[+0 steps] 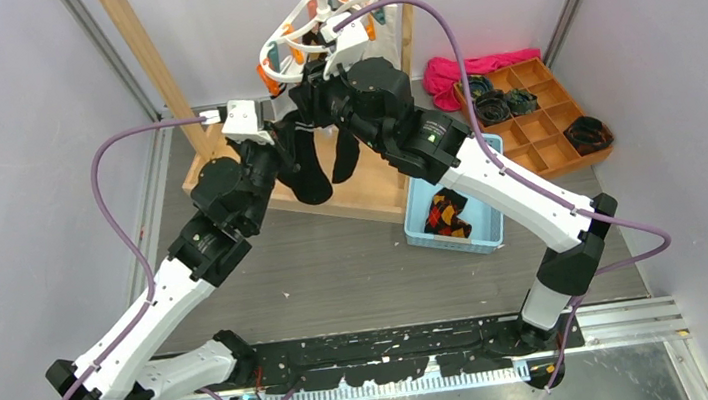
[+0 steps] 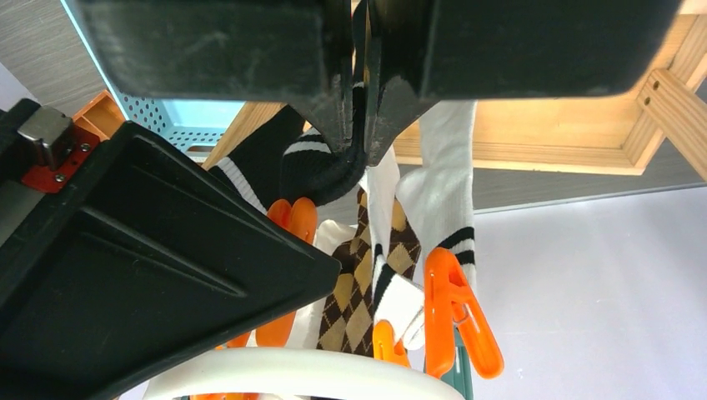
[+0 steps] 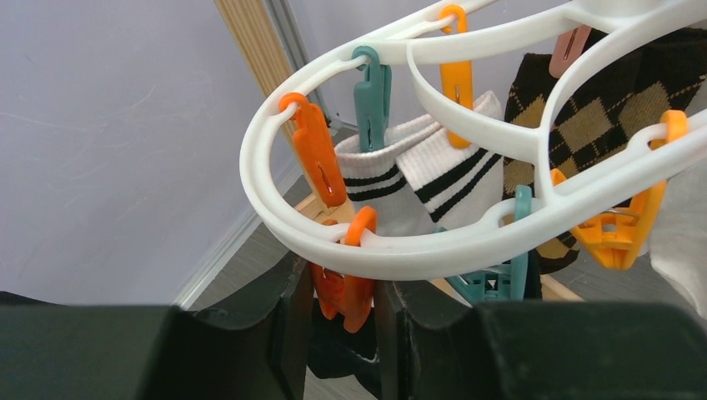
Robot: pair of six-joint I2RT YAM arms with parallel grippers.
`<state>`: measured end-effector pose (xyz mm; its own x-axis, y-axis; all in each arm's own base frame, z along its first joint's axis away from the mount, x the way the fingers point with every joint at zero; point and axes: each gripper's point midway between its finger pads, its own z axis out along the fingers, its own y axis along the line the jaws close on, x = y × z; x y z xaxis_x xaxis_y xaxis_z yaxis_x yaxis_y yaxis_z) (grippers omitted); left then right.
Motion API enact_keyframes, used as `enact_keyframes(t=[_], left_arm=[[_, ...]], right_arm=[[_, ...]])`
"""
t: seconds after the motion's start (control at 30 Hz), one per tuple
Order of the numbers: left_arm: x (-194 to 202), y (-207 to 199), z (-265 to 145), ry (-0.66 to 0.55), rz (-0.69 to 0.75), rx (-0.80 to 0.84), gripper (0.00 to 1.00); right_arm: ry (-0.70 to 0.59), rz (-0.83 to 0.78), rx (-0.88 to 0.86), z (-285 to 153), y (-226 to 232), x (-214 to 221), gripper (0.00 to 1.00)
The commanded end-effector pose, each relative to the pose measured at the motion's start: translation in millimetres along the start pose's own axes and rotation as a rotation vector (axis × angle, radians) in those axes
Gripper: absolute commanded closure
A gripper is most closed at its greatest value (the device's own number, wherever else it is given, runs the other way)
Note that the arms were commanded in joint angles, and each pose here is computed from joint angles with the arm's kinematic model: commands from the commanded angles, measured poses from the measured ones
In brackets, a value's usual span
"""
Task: Clip the socks to the hanger
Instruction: Clamp the sock onto the hanger.
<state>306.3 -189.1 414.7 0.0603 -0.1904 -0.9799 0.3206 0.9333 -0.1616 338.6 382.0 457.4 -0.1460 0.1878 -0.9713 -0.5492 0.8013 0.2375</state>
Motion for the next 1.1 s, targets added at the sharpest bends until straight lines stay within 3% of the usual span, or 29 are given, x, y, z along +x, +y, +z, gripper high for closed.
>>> enact_keyframes(t=[0.0,0.17,0.33,0.53,0.73,1.07], left_arm=[[-21.0,-7.0,-1.2,-0.052,-0.026,0.028,1.00],[-4.8,-31.9,-17.1,-0.093,0.110,0.247,1.00],[4.1,-30.1,-28.7,-0.087,0.241,0.402,1.00],[-4.6,-15.5,-38.4,-0.073,0.162,0.629,1.00],[-10.7,-25.4,-37.8,-0.040,0.091,0.875,1.00],[-25.3,-35.0,-23.1,-0.065,0.067,1.000,1.00]], right_arm=[[-0.090,0.042,0.014,-5.7,-3.2,-34.9,0.89],[-0.111,0.049,-0.023,-8.8,2.2,-40.7,0.89],[-0.113,0.066,-0.078,-14.1,7.7,-38.3,0.89],[-0.132,0.080,-0.116,-21.1,7.0,-42.1,0.89],[-0.145,0.095,-0.169,-27.6,10.4,-43.3,0.89],[-0.155,0.115,-0.203,-30.5,9.1,-44.2,0.89]])
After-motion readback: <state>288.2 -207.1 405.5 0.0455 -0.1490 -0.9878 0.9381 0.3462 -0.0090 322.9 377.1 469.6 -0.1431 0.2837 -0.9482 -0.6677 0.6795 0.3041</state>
